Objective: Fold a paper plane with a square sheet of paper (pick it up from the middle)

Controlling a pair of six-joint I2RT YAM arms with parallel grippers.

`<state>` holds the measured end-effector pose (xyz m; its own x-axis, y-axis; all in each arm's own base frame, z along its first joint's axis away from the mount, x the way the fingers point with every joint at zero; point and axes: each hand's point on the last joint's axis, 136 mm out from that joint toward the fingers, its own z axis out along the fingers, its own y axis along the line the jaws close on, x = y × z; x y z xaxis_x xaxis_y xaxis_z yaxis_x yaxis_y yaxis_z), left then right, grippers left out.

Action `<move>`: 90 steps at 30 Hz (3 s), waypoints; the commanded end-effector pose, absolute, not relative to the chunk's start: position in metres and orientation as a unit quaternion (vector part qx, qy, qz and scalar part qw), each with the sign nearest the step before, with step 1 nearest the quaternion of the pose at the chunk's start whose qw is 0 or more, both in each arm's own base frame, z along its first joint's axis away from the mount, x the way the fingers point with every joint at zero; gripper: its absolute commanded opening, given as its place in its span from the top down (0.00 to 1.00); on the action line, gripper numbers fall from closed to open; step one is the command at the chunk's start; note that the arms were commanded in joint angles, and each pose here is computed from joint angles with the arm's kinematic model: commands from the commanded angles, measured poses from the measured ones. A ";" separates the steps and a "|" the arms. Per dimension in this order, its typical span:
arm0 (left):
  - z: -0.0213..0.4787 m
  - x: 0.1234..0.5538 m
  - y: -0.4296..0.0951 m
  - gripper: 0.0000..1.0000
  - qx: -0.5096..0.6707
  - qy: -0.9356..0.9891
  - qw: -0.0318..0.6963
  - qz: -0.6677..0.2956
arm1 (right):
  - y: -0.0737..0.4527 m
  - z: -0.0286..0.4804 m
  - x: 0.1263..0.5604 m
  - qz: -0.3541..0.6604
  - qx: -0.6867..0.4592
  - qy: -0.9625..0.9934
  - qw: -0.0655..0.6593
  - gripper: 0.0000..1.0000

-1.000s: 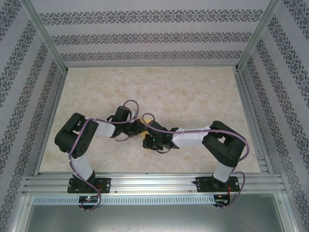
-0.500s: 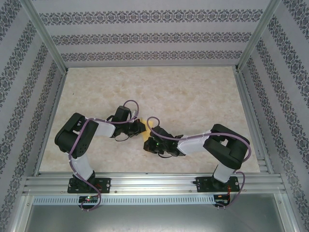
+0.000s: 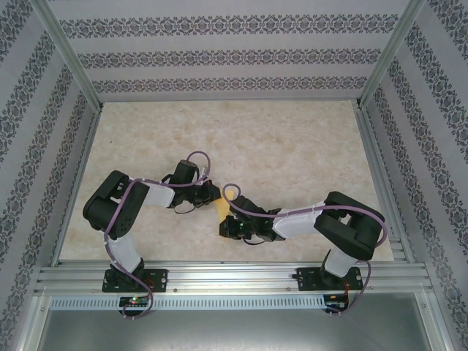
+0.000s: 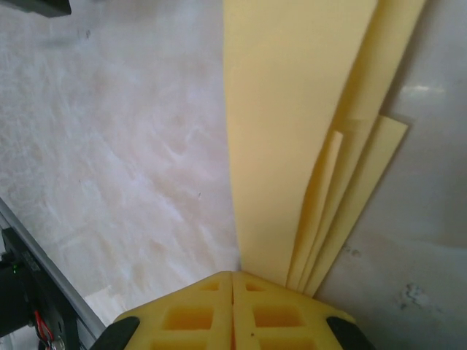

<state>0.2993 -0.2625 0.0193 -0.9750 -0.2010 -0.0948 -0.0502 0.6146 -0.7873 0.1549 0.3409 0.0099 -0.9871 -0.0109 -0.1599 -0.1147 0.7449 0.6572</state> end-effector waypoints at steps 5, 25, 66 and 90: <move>-0.021 0.279 -0.251 0.92 -0.085 0.920 0.033 -0.380 | 0.283 -0.048 0.092 0.239 -0.082 0.966 -0.058 0.92; -0.009 0.323 -0.249 0.92 -0.072 0.925 0.063 -0.368 | 0.255 -0.050 0.088 0.231 -0.082 0.966 -0.080 0.93; 0.091 0.273 -0.262 0.89 0.013 0.899 0.110 -0.425 | 0.271 -0.042 0.134 0.241 -0.076 0.967 -0.038 0.92; -0.018 0.258 -0.258 0.93 -0.028 0.955 0.022 -0.293 | 0.276 -0.028 0.119 0.258 -0.066 0.963 -0.028 0.89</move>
<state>0.2592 -0.2793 0.0162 -0.9989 -0.0201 -0.0427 0.0145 0.7301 -0.6832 0.1445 0.3229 0.0105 -0.9812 -0.1700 -0.0918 -0.1875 0.7226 0.6653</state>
